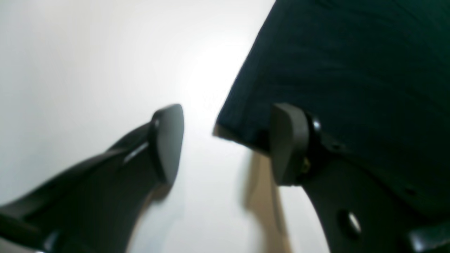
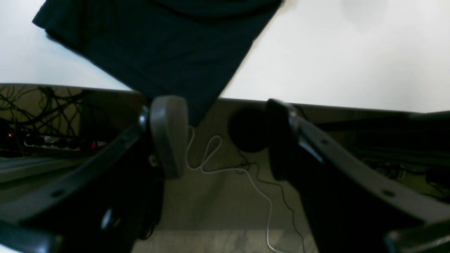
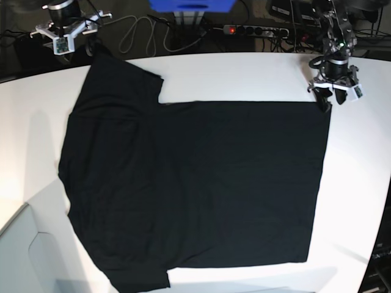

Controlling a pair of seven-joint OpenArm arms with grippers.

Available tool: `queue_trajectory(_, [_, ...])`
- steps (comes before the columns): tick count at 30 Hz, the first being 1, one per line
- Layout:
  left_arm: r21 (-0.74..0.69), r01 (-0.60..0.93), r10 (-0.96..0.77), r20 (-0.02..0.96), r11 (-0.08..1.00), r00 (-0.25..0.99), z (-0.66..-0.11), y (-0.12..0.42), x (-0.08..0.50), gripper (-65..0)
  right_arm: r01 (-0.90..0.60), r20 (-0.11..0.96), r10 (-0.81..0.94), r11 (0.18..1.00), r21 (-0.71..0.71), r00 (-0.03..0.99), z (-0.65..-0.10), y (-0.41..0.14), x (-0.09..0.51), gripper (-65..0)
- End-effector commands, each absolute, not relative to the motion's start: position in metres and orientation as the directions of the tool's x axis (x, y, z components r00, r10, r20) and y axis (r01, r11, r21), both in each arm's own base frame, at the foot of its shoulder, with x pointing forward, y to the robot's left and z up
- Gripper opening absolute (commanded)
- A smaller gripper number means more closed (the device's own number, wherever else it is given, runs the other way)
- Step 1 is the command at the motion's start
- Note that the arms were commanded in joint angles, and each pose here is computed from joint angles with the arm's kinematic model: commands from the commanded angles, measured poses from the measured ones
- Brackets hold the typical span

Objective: Fold the T-shirt properly
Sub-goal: 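Move both grippers down to the shirt's shoulder corners by the collar, then grasp the shoulder corners of the black shirt with both grippers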

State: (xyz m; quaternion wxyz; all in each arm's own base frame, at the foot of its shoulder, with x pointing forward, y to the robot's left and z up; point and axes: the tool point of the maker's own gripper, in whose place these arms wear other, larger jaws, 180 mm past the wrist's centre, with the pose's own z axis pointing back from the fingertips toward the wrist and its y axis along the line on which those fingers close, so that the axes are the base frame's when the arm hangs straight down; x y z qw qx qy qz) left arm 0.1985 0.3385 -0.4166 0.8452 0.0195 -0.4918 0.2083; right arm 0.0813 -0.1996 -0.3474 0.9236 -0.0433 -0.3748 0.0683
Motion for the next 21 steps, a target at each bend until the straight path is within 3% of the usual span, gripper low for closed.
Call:
queue_trajectory(1, [-0.165, -0.371, 0.330, 0.835, 0.914, 0.440, -0.417, 0.342, 0.200, -27.9, -0.101, 0.699, 0.171, 0.985, -0.141, 0.694, -0.341, -0.200, 0.082, -30.9])
queue_trajectory(5, [-0.173, -0.352, 0.331, 0.825, 0.920, 0.458, -0.423, 0.333, 0.202, -28.0, -0.101, 0.699, 0.171, 0.985, -0.141, 0.694, -0.341, -0.200, 0.082, -30.9])
queue_trajectory(7, [-0.177, -0.331, 0.326, 0.818, 0.927, 0.474, -0.427, 0.325, 0.203, -31.1, -0.101, 0.699, 0.171, 0.985, -0.141, 0.694, -0.341, -0.200, 0.082, -30.9])
queue_trajectory(10, [-0.183, -0.327, 0.329, 0.813, 0.927, 0.480, -0.429, 0.321, 0.203, -42.6, -0.101, 0.699, 0.171, 0.985, -0.141, 0.694, -0.341, -0.200, 0.082, -30.8])
queue_trajectory(14, [-0.185, -0.329, 0.333, 0.811, 0.926, 0.482, -0.431, 0.320, 0.202, -63.9, -0.101, 0.699, 0.171, 0.985, -0.141, 0.694, -0.341, -0.200, 0.082, -30.8])
queue_trajectory(21, [-0.182, -0.326, 0.328, 0.814, 0.928, 0.479, -0.428, 0.320, 0.201, -65.0, -0.115, 0.700, 0.165, 0.986, -0.119, 0.695, -0.343, -0.192, 0.082, -29.5])
